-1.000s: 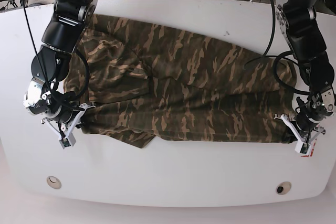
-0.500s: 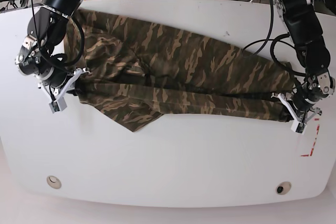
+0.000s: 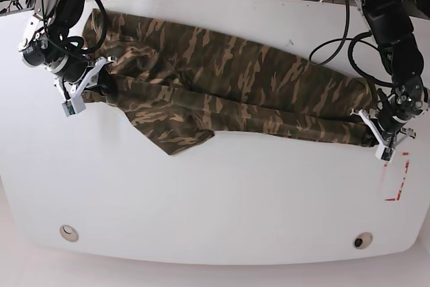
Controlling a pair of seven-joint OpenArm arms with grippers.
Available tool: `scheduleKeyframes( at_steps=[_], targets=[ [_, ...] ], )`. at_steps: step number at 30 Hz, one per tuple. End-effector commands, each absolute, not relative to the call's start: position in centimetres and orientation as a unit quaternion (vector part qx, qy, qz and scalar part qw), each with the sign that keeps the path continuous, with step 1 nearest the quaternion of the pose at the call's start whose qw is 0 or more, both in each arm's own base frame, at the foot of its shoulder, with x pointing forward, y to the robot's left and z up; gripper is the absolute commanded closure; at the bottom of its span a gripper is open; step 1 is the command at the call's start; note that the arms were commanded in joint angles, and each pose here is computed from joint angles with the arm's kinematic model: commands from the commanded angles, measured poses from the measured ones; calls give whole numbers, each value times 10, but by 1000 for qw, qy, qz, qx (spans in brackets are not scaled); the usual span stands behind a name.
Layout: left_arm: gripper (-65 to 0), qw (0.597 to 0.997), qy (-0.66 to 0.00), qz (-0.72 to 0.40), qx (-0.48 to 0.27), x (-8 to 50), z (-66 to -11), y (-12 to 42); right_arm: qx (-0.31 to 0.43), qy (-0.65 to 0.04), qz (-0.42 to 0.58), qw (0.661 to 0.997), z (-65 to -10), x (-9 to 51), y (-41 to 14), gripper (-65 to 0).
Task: Fold the T-shirt properly
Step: 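Lift the hem with both grippers and fold it over toward the collar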
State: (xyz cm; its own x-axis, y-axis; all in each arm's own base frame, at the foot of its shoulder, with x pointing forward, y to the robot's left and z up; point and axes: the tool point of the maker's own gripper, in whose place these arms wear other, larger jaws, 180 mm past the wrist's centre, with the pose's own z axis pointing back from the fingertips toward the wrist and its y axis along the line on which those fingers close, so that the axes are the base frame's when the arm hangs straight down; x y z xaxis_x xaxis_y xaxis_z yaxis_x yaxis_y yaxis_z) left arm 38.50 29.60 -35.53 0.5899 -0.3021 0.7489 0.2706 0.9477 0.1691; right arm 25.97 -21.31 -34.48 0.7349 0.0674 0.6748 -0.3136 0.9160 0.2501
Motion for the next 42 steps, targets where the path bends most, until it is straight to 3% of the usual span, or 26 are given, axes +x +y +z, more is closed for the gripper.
scheduleKeyframes(
  at_steps=[1, 9, 15, 21, 23, 28, 31, 36, 42],
  targets=[
    [-22, 889, -426, -161, 45, 388, -339, 314, 172, -364, 110, 909, -336, 262, -216, 0],
    [-38, 904, -387, -166, 70, 376, -343, 331, 170, -349, 106, 915, -344, 253, -219, -21],
    [-201, 909, -375, -166, 80, 373, -342, 340, 146, -313, 95, 934, -365, 246, -232, -29],
    [-262, 916, -349, -176, 86, 368, -348, 339, 135, -308, 96, 937, -367, 245, -236, -46],
    [-275, 917, -345, -179, 86, 368, -349, 338, 136, -310, 97, 936, -365, 245, -235, -103],
    [-326, 908, -360, -187, 107, 372, -328, 346, 115, -343, 91, 928, -343, 247, -243, -396],
    [-336, 895, -380, -199, 126, 377, -306, 343, 117, -375, 62, 918, -326, 246, -251, -517],
    [-338, 893, -369, -204, 157, 375, -286, 345, 146, -417, 43, 896, -303, 248, -255, -547],
    [-333, 888, -393, -208, 118, 378, -285, 303, 186, -433, 58, 880, -297, 262, -229, -545]
  ],
)
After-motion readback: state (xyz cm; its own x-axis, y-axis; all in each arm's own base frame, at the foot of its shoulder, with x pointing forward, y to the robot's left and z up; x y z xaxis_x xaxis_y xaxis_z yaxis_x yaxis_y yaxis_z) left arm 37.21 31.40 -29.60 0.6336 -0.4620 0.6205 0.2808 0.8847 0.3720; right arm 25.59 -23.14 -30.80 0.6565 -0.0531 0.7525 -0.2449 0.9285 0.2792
